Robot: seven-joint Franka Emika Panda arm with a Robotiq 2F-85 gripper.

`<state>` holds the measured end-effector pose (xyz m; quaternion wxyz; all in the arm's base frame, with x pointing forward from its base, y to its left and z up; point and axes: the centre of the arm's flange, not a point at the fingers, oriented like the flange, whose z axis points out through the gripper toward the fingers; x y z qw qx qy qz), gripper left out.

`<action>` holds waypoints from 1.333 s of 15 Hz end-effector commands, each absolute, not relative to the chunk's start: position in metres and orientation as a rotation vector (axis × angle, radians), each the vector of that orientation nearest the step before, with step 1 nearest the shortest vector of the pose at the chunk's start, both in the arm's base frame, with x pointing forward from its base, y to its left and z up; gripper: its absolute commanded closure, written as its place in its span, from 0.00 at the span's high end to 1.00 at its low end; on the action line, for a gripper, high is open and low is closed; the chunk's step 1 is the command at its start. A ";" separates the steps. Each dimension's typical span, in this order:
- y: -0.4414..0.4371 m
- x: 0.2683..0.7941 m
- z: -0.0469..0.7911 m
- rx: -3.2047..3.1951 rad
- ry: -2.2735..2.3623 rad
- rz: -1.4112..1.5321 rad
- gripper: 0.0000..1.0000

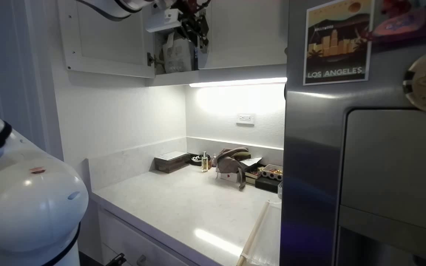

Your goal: Open the right cupboard door, take the brown bottle out of the cupboard, and put it on the counter

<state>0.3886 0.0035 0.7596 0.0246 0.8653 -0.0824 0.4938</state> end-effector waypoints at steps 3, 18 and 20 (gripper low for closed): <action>-0.038 0.371 0.776 2.836 -0.297 1.212 0.22; -0.049 0.382 0.782 2.889 -0.377 0.947 0.79; -0.065 0.382 0.776 2.819 -0.500 0.901 0.95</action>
